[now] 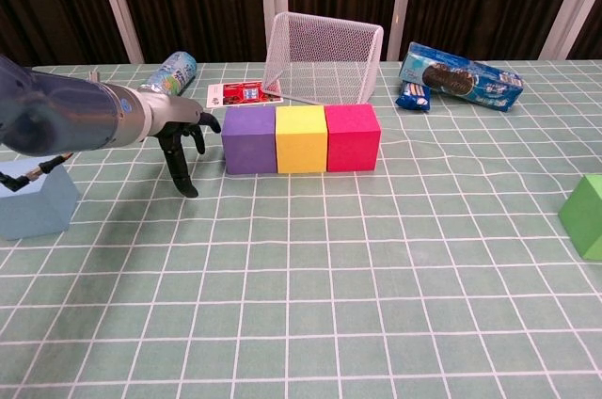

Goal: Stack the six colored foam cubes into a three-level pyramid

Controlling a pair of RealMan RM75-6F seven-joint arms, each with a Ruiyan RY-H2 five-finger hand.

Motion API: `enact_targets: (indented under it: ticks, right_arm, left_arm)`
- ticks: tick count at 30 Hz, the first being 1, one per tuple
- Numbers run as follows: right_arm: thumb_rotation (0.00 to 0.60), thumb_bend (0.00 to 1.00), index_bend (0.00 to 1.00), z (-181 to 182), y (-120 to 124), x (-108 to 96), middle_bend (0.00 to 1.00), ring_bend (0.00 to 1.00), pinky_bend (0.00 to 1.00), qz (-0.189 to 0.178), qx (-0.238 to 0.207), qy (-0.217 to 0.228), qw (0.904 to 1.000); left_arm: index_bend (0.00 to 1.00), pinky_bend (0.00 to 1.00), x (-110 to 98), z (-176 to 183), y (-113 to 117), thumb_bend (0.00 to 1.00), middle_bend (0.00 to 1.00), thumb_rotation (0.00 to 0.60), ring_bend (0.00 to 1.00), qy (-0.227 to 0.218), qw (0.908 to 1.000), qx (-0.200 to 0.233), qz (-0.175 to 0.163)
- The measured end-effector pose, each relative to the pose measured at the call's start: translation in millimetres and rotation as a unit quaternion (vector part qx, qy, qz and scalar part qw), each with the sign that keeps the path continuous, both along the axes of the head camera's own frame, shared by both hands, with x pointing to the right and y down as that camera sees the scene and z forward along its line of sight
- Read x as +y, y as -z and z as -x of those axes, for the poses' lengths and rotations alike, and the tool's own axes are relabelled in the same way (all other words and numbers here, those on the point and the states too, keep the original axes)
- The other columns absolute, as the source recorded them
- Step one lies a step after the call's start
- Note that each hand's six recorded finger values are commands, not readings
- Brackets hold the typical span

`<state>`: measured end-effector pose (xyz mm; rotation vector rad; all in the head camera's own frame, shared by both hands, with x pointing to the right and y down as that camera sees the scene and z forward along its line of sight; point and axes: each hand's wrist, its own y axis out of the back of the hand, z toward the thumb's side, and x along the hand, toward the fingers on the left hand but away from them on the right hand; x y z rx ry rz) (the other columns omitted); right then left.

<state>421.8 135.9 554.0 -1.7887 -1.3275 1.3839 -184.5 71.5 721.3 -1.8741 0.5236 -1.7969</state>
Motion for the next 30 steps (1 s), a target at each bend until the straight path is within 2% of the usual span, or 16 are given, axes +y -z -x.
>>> enact_targets:
  ticks: [30]
  right_arm:
    - [0.6, 0.26, 0.0, 0.6, -1.9, 0.7, 0.0, 0.0, 0.0, 0.004, -0.004, -0.001, 1.0]
  left_arm:
    - [0.06, 0.16, -0.8, -13.6, -4.5, 0.24, 0.18, 0.6, 0.08, -0.005, 1.0, 0.005, -0.005]
